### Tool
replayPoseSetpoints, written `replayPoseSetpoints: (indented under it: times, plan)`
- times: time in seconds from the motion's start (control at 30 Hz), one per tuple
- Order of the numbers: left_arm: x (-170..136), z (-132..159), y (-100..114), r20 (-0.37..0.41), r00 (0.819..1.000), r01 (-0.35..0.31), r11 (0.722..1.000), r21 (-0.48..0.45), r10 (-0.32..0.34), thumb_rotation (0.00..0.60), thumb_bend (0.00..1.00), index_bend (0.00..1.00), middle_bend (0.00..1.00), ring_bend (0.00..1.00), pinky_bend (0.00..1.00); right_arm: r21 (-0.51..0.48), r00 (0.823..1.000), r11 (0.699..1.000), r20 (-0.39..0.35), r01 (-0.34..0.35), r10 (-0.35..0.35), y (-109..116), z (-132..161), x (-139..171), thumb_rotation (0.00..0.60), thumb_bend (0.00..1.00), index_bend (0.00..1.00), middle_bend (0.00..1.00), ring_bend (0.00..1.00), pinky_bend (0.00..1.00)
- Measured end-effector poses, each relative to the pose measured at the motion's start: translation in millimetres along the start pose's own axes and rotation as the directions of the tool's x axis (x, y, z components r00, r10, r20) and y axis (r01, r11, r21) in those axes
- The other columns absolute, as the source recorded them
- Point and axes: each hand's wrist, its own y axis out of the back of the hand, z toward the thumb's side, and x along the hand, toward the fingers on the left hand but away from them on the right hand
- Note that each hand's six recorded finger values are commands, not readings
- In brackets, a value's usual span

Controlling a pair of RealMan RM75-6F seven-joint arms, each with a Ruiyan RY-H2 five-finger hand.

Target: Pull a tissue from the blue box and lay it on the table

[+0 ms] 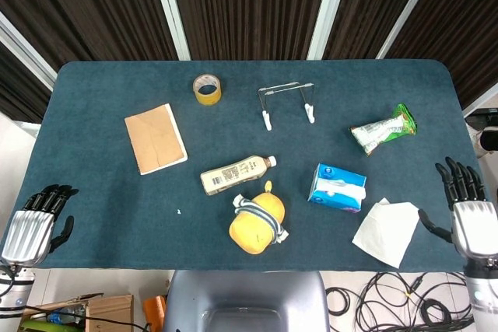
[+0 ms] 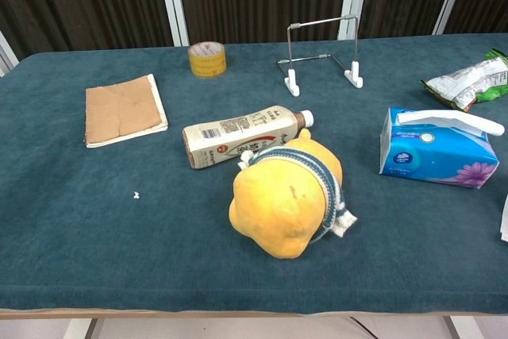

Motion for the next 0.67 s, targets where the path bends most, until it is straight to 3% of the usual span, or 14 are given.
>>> replayPoseSetpoints:
  times: [0.2,0.53,0.67]
  plan:
    - [-5,7,-3,0.006,1.000,0.011,0.999,0.034,-0.011,0.600,0.50,0.27,0.25,0.18,0.32,0.089,0.997,0.993,0.014,-0.074,0.073,-2,1,35,0.600,0.19,0.00,0.00,0.00,0.09]
    - [-6,10,-7,0.009,0.999,0.034,0.999,0.041,-0.034,0.600,0.50,0.27,0.24,0.16,0.32,0.118,0.977,0.973,0.106,-0.197,0.185,-15,-7,31,0.600,0.19,0.00,0.00,0.00,0.11]
    - [-5,10,-7,0.013,0.999,0.037,0.999,0.040,-0.037,0.600,0.50,0.27,0.24,0.16,0.32,0.107,0.974,0.972,0.112,-0.208,0.196,-15,-7,27,0.600,0.19,0.00,0.00,0.00,0.11]
